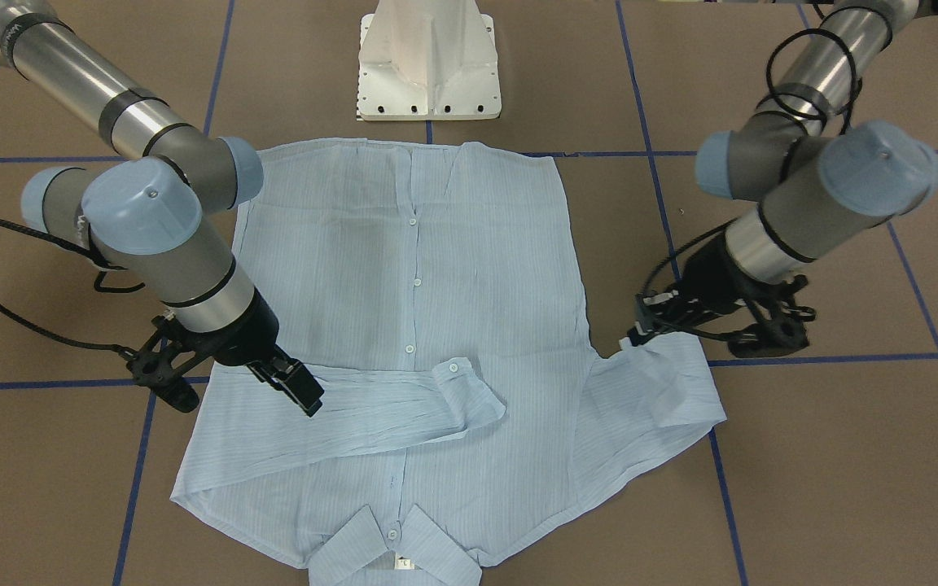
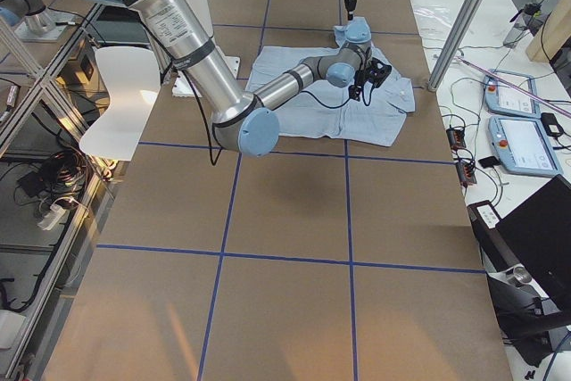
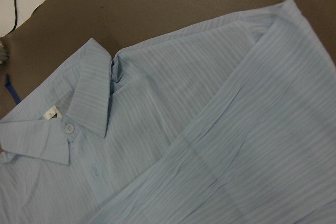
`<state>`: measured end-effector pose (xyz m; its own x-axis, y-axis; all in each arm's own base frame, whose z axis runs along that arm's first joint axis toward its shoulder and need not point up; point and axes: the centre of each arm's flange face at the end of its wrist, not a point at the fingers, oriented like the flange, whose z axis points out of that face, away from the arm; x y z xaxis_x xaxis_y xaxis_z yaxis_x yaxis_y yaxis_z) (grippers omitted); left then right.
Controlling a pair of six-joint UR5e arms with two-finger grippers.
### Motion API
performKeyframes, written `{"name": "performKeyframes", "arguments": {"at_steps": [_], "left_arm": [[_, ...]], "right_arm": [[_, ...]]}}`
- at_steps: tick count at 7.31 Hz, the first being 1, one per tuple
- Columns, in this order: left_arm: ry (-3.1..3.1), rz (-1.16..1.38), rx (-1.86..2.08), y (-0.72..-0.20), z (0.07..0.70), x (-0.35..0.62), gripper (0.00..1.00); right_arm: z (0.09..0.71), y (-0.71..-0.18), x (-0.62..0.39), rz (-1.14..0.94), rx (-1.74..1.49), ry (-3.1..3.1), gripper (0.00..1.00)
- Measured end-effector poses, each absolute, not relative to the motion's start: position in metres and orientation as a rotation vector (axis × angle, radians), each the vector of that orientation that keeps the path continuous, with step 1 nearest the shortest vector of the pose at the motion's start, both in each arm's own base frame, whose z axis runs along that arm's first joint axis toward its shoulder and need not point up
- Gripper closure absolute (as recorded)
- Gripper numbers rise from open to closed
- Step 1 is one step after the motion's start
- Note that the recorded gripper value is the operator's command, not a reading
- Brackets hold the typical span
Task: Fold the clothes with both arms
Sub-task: 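Carry the cuff to the collar with the left gripper while the right nears the shoulder, then release the sleeve with the left gripper while the right moves to the hem corner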
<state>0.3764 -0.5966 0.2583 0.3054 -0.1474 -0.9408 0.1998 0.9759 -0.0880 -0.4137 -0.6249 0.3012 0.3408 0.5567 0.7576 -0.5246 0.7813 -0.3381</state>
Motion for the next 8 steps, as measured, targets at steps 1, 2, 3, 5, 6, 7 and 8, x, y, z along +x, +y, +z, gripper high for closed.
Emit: {"name": "performKeyframes", "arguments": {"at_steps": [1,2,3,5,6,7,8], "left_arm": [[1.283,-0.268,0.039,-0.585,0.207,0.414,1.0],[1.327,-0.309,0.026,-0.574,0.157,0.444,1.0],[1.358,-0.345,0.016,-0.566,0.119,0.468,1.0],[1.378,-0.4,0.008,-0.557,0.073,0.511,0.77],[1.376,-0.418,0.009,-0.554,0.062,0.529,0.44],[1.373,-0.429,0.014,-0.548,0.055,0.544,0.43],[1.371,-0.436,0.017,-0.543,0.048,0.558,0.37]], "right_arm": [[0.327,-0.63,-0.397,0.671,-0.008,-0.968,0.0],[0.347,-0.631,-0.385,0.641,0.012,-0.942,0.0],[0.357,-0.632,-0.38,0.628,0.02,-0.929,0.0],[0.366,-0.631,-0.377,0.623,0.022,-0.918,0.0],[0.368,-0.631,-0.377,0.623,0.021,-0.916,0.0],[0.369,-0.63,-0.377,0.623,0.022,-0.915,0.0],[0.371,-0.629,-0.377,0.623,0.022,-0.914,0.0]]}}
